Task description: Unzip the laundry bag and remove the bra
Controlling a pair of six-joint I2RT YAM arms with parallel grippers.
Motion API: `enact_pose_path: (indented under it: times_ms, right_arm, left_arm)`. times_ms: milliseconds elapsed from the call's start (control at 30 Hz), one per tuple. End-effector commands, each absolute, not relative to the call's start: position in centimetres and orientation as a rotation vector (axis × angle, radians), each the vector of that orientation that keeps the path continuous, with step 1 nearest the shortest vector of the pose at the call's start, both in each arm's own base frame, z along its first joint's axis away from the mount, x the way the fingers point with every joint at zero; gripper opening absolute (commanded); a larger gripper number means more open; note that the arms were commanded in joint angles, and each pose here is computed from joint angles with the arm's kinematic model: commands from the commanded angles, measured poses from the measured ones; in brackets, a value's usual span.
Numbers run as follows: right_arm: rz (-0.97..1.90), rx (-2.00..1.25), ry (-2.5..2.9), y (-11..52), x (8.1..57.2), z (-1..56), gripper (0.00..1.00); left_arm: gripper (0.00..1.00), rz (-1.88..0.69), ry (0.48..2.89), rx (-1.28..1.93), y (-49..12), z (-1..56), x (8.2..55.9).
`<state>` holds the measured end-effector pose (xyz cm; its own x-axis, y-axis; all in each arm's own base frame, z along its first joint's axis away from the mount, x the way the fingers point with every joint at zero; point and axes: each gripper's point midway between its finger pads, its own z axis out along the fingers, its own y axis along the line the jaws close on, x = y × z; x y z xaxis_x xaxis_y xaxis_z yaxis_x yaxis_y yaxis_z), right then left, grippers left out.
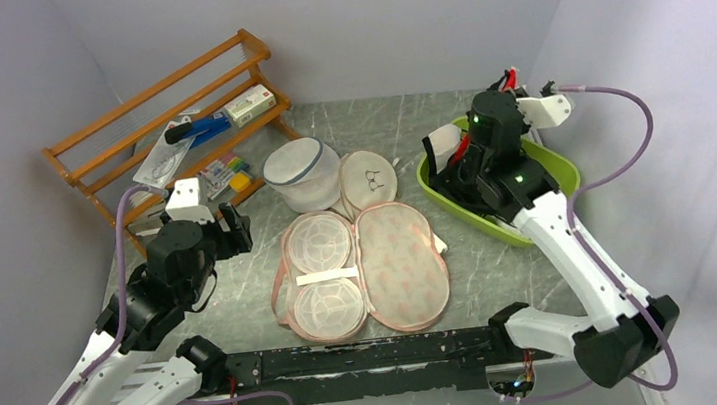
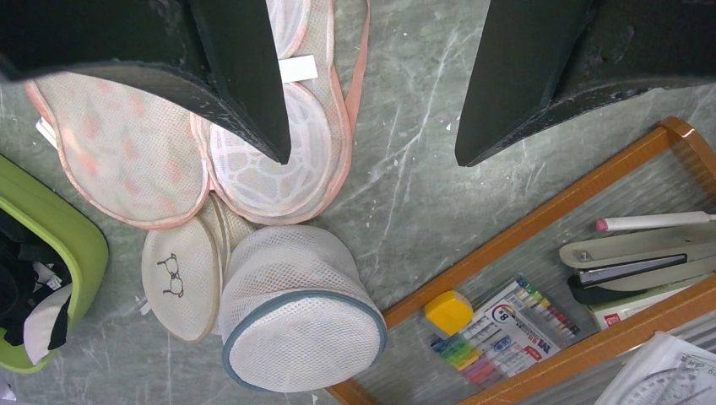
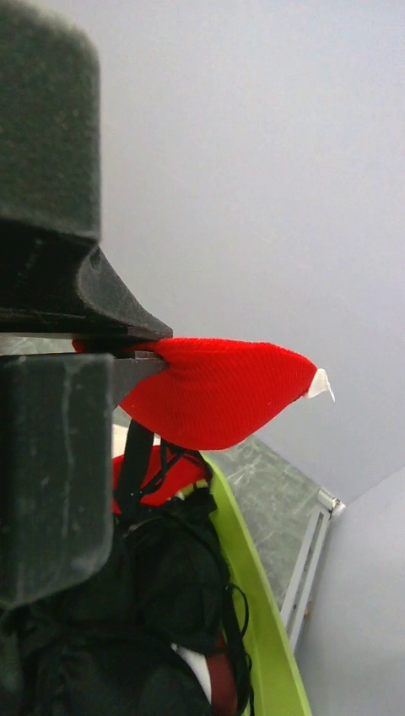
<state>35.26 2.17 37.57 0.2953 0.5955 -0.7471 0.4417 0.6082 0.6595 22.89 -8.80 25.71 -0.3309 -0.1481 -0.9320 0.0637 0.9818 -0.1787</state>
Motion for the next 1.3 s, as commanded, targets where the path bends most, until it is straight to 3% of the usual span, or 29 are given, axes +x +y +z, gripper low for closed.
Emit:
enact_pose_path:
  times_ms: [0, 267, 900, 1267]
  right_arm:
    - [0.225, 1.033, 1.237, 2.1, 37.9, 39.7, 0.00]
    - [0.186, 1.204, 1.283, -0.9, 39.9, 33.6, 0.00]
    - [-0.324, 1.416, 1.405, -10.6, 29.2, 19.1, 0.00]
    - [-0.319, 1.497, 1.512, -12.3, 28.0, 12.6, 0.00]
  left_arm:
    - [0.83, -0.231, 1.869, -0.055, -9.0, 26.1, 23.1]
    - [0.83, -0.238, 1.865, -0.051, -9.1, 26.2, 23.1]
    - [0.83, -0.256, 1.869, -0.029, -9.6, 26.2, 23.1]
    - [0.84, -0.269, 1.858, -0.032, -9.5, 26.4, 22.9]
